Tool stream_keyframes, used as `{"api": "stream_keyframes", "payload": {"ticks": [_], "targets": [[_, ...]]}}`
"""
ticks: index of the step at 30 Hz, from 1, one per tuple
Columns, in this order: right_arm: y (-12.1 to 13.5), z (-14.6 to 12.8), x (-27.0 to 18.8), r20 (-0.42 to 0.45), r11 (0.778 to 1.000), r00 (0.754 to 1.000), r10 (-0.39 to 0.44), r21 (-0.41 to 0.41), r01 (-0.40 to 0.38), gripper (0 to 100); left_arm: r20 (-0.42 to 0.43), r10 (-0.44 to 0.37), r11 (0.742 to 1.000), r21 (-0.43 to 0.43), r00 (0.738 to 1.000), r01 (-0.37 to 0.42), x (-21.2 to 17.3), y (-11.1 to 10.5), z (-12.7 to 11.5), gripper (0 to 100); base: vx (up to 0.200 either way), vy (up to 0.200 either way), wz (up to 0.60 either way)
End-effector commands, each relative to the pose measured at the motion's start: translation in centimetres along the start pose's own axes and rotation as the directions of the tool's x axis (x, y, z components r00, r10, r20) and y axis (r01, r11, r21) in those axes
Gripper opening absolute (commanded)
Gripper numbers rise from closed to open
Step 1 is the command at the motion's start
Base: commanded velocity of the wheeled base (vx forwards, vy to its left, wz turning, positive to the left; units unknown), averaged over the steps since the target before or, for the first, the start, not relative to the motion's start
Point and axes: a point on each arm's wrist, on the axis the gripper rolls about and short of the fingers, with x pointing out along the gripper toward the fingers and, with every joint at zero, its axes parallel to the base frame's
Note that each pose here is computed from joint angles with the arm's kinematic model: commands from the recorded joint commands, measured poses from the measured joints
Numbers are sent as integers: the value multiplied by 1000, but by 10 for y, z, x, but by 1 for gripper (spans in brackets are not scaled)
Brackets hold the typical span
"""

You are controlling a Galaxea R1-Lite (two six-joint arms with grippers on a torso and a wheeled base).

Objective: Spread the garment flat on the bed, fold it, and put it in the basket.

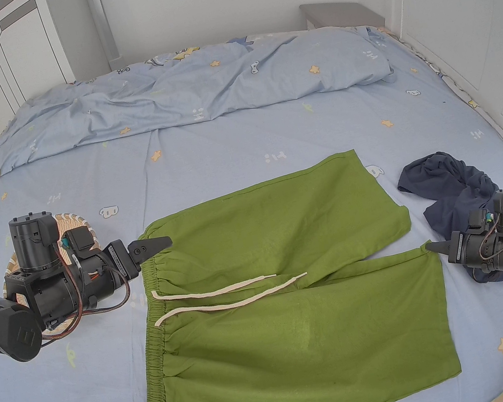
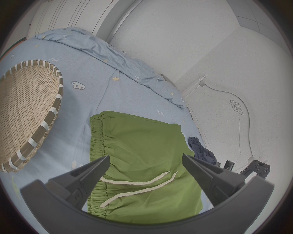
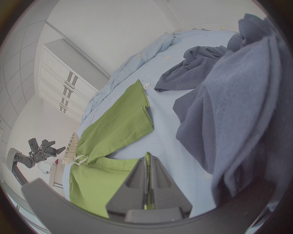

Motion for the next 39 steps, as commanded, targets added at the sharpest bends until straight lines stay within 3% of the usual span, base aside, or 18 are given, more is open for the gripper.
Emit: {"api": "stream_keyframes", "payload": {"ticks": [1, 4, 8, 12, 16, 17, 18, 28, 35, 39], "targets": [[2, 1, -2, 4, 1000, 1000, 5, -1, -5, 0, 2, -5, 1000, -1, 1000, 5, -2, -2, 0, 100, 0, 0, 0], [5, 7, -9, 33, 1000, 999, 7, -13, -6, 0, 14, -14, 1000, -21, 1000, 14, -11, -7, 1, 100, 0, 0, 0], [18, 23, -33, 116, 1000, 993, 25, -15, -23, 0, -4, -3, 993, -121, 1000, 2, -25, -3, -10, 100, 0, 0, 0], [19, 22, -36, 94, 1000, 995, 16, 1, -16, 0, -52, 36, 988, -146, 998, -43, -32, 9, -29, 100, 0, 0, 0], [19, 21, -36, 89, 1000, 996, 14, 3, -14, 0, -53, 38, 988, -146, 998, -45, -32, 9, -29, 100, 0, 0, 0], [18, 9, -35, 45, 1000, 999, 7, -2, -7, 0, -28, 12, 991, -135, 1000, -15, -39, 3, -30, 100, 0, 0, 0], [18, 8, -35, 43, 1000, 999, 7, -3, -7, 100, -28, 12, 991, -135, 1000, -15, -40, 3, -30, 100, 0, 0, 0], [16, -4, -29, -11, 1000, 1000, 7, 1, -7, 100, -49, 2, 990, -137, 999, -9, -43, 0, -37, 100, 0, 0, 0], [23, -9, -44, -4, 1000, 1000, 12, 2, -12, 100, -162, 100, 968, -213, 982, -134, -64, 26, -77, 100, 0, 0, 0], [27, -21, -57, -29, 1000, 999, 28, 14, -27, 100, -244, 77, 956, -259, 967, -141, -81, 36, -99, 100, 0, 0, 0]]}}
